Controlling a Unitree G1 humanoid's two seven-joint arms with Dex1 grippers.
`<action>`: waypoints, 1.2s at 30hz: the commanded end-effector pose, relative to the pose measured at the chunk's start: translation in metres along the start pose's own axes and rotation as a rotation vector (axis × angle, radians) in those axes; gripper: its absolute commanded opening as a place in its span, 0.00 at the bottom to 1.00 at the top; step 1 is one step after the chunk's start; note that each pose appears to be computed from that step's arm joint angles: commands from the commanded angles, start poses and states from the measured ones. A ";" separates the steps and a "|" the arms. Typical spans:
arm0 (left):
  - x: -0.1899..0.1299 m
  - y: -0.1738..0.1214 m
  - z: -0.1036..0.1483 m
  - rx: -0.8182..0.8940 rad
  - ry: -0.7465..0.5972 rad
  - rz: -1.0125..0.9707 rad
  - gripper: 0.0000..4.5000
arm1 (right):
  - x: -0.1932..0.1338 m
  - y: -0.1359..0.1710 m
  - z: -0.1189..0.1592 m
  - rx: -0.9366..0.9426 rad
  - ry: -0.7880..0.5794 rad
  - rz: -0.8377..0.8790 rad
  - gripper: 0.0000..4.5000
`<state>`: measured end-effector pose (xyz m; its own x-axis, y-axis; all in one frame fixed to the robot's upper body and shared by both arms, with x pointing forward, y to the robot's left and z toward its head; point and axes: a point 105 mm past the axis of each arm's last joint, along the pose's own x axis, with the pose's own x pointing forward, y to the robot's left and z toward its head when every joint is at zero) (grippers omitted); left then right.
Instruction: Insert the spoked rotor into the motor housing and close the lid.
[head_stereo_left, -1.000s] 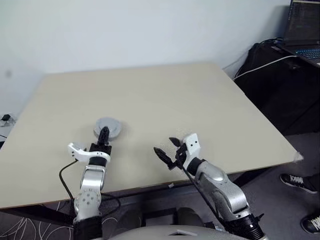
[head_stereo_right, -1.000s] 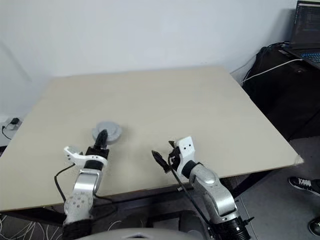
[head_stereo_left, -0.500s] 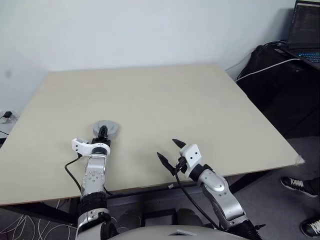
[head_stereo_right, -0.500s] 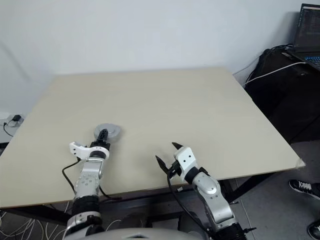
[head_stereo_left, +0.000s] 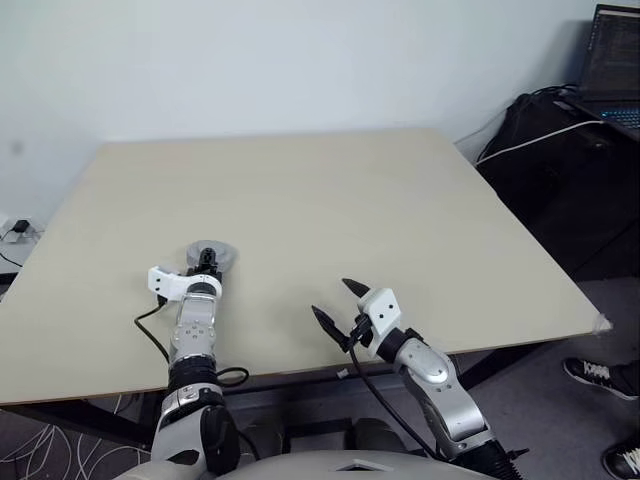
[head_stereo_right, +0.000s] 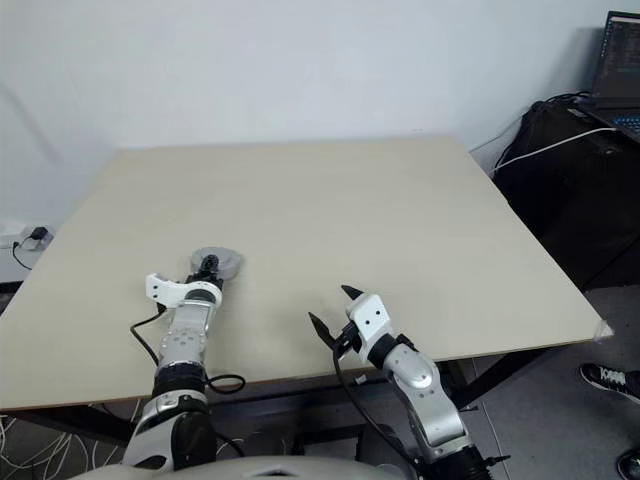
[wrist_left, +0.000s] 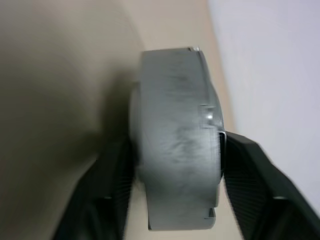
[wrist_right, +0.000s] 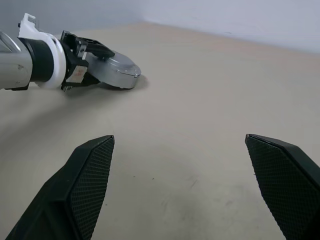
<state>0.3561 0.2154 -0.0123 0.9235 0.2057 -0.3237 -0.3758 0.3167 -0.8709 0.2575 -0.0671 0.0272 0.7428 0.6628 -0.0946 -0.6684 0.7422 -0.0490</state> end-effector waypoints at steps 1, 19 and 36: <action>-0.005 -0.004 -0.013 0.024 0.042 -0.007 0.80 | 0.003 -0.004 0.010 -0.011 -0.033 -0.011 1.00; -0.085 0.036 -0.050 0.164 0.241 0.086 0.99 | 0.004 -0.005 0.013 0.036 -0.034 -0.022 1.00; -0.128 -0.002 -0.021 1.176 -0.118 -0.247 0.99 | -0.032 -0.036 0.009 -0.040 -0.087 -0.350 1.00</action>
<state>0.2382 0.1715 0.0128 0.9809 0.0827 -0.1759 -0.0978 0.9921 -0.0789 0.2564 -0.1106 0.0286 0.9131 0.4054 -0.0445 -0.4076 0.9102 -0.0727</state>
